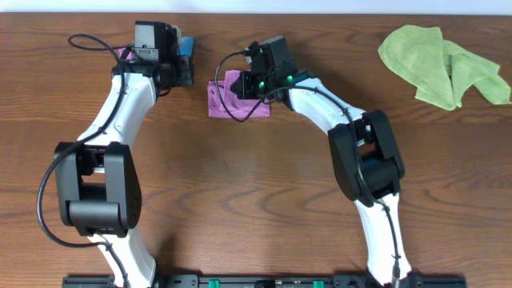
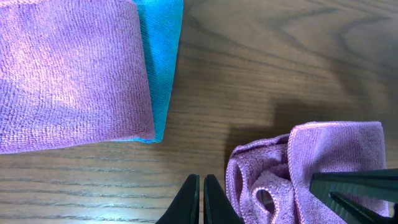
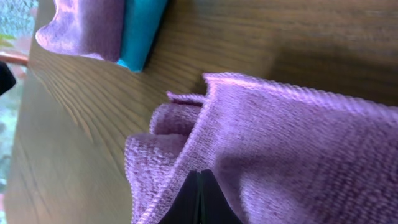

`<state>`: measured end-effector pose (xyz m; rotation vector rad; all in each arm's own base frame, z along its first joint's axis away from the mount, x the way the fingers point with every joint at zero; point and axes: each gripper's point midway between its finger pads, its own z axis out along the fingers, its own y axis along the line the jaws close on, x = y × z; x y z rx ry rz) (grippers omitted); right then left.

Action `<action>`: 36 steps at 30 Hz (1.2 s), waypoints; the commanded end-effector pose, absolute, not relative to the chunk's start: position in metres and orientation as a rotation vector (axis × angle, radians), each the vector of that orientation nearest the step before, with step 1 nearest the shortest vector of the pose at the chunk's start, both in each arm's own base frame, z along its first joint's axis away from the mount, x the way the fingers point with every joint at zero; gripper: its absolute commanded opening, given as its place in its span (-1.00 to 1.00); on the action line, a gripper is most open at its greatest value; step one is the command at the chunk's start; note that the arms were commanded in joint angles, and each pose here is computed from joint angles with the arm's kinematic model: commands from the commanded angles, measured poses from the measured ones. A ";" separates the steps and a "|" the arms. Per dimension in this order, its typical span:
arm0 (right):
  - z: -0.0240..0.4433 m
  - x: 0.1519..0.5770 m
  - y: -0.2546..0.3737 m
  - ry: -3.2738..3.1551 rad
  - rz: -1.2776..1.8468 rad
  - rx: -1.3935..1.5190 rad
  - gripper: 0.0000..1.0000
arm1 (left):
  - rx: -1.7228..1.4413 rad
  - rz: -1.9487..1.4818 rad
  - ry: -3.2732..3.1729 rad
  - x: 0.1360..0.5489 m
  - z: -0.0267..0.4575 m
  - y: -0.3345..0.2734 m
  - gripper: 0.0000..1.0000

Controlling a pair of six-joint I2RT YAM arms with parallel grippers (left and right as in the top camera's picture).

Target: Fold the cloth

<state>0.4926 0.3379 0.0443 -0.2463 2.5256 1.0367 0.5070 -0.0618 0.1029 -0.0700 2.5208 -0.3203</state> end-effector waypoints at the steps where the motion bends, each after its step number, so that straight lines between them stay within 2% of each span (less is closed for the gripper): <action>1: 0.045 0.487 0.348 2.517 0.980 -0.341 -0.98 | -0.079 -0.326 2.507 0.509 0.110 -0.060 -0.89; 36: 0.008 0.453 0.375 2.610 0.945 -0.446 -0.97 | -0.079 -0.325 2.511 0.508 0.110 -0.060 -0.88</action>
